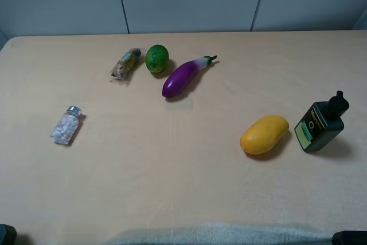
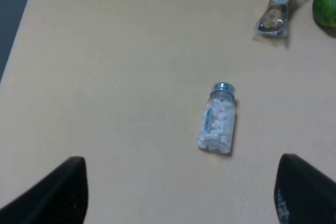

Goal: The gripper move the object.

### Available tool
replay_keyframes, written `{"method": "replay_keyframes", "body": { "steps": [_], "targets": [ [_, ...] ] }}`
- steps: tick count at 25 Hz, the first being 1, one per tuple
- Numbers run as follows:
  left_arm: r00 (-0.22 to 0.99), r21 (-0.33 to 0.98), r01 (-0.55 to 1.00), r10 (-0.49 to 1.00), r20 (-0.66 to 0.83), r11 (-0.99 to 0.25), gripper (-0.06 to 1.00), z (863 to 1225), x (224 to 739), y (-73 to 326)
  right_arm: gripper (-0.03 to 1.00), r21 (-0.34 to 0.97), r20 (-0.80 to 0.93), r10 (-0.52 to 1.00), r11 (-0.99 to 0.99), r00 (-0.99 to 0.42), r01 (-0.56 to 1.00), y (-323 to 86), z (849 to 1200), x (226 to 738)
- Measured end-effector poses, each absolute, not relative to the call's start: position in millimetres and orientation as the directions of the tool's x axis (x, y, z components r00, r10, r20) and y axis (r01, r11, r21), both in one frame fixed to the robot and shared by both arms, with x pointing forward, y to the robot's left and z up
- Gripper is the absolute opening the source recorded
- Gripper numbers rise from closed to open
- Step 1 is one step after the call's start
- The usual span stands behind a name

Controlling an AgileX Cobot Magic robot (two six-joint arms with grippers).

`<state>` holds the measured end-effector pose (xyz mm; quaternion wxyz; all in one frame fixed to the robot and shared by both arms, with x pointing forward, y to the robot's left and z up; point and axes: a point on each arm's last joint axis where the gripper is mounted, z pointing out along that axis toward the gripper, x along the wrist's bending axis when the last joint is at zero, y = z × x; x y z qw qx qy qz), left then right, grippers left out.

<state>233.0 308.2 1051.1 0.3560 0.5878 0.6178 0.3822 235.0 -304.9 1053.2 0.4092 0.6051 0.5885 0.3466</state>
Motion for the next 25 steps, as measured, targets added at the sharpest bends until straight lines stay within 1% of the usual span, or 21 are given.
{"method": "replay_keyframes", "body": {
  "steps": [25],
  "targets": [
    [-0.055,0.891,0.454,0.998,0.018,0.009,0.79,1051.2,233.0,308.5,0.69,0.903,-0.062,0.996,0.028,0.067,0.429,-304.9,1053.2,235.0]
  ]
}}
